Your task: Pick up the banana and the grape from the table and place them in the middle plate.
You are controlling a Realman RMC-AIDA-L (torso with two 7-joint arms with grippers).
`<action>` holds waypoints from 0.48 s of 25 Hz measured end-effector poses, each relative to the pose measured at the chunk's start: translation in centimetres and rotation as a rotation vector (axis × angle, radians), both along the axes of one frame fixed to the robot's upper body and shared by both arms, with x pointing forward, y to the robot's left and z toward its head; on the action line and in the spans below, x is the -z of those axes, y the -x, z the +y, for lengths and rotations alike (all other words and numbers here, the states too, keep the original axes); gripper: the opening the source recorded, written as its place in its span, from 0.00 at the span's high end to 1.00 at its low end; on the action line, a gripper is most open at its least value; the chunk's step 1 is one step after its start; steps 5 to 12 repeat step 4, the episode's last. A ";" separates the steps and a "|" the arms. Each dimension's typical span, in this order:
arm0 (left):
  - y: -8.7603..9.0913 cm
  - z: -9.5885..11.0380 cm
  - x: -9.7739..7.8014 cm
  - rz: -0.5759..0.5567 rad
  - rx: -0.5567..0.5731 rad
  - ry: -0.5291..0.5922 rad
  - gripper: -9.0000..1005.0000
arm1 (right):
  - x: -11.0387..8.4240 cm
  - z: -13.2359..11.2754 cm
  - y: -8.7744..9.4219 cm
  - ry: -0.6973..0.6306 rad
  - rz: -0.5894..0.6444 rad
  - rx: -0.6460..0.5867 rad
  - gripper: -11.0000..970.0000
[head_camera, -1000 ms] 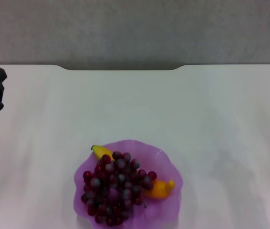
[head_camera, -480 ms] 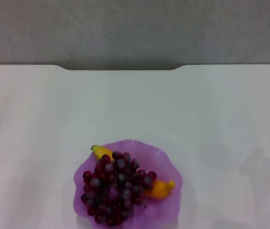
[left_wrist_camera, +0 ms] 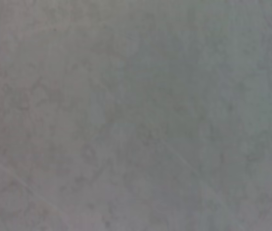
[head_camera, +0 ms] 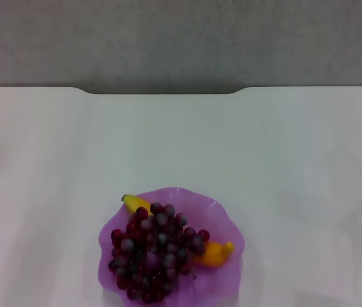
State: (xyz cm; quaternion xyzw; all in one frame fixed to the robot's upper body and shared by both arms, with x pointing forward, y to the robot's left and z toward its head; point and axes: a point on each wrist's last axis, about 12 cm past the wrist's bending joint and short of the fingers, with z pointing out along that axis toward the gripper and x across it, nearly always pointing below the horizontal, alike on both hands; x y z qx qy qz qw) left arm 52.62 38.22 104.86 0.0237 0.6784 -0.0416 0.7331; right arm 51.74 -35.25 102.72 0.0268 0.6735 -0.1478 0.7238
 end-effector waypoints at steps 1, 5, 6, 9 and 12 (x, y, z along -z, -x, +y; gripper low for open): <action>0.0 0.0 0.0 0.000 -0.003 0.001 0.96 | -0.2 -0.1 -0.2 0.008 -0.004 0.000 0.99; 0.0 0.2 0.0 -0.005 -0.021 0.010 0.96 | -0.5 -0.1 -0.6 0.019 -0.011 -0.003 0.99; 0.0 0.2 0.0 -0.005 -0.021 0.010 0.96 | -0.5 -0.1 -0.6 0.019 -0.011 -0.003 0.99; 0.0 0.2 0.0 -0.005 -0.021 0.010 0.96 | -0.5 -0.1 -0.6 0.019 -0.011 -0.003 0.99; 0.0 0.2 0.0 -0.005 -0.021 0.010 0.96 | -0.5 -0.1 -0.6 0.019 -0.011 -0.003 0.99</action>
